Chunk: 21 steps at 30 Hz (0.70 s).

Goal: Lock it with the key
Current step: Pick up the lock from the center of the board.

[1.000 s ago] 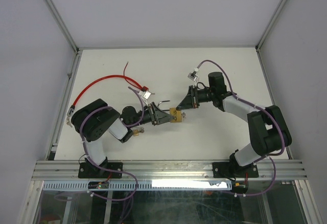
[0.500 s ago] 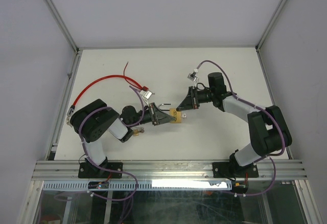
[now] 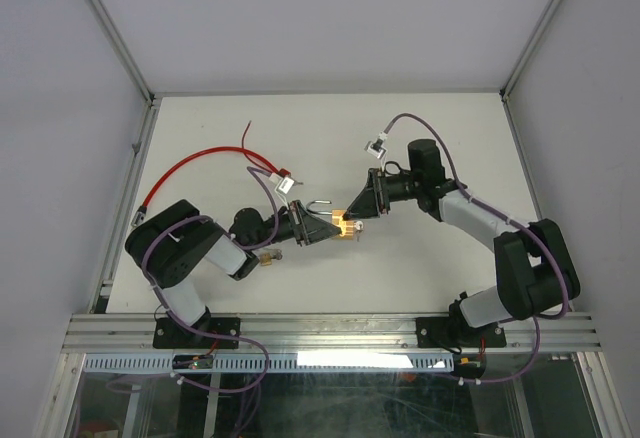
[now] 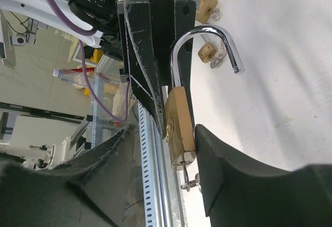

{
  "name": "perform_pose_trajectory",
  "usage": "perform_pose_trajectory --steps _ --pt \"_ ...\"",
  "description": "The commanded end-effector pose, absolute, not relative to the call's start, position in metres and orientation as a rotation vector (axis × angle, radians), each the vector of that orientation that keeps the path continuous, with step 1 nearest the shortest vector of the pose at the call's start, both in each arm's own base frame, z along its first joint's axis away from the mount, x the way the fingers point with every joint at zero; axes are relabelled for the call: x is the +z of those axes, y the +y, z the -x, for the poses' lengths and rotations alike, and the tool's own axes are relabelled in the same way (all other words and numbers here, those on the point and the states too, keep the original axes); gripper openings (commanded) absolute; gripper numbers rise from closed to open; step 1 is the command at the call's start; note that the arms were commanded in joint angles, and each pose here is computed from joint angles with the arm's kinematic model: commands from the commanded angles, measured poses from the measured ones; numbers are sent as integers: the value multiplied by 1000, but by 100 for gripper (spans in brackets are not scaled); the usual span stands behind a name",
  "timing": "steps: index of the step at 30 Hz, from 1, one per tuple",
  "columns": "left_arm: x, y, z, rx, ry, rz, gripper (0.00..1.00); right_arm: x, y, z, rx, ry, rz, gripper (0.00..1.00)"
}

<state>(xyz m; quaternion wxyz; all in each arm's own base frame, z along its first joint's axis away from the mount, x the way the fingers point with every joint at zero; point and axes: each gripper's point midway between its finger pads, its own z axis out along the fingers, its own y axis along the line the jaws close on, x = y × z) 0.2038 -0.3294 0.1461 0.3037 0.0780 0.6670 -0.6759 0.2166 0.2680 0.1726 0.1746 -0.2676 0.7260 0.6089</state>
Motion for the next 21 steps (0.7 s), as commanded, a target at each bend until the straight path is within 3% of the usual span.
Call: perform_pose_trajectory --steps 1,7,12,15,21 --pt "232 -320 -202 -1781 1315 -321 0 198 275 -203 1757 1913 900 51" --pt "239 -321 -203 -1779 1290 -325 0 195 280 -201 1772 1923 909 34" --pt "242 -319 -203 -1765 1276 -317 0 197 280 -199 1775 1915 915 25" --pt "242 -319 -204 -1762 1276 -309 0 198 280 -198 1780 1911 921 27" --pt "243 -318 -206 -1760 1273 -297 0 197 281 -195 1786 1902 939 40"
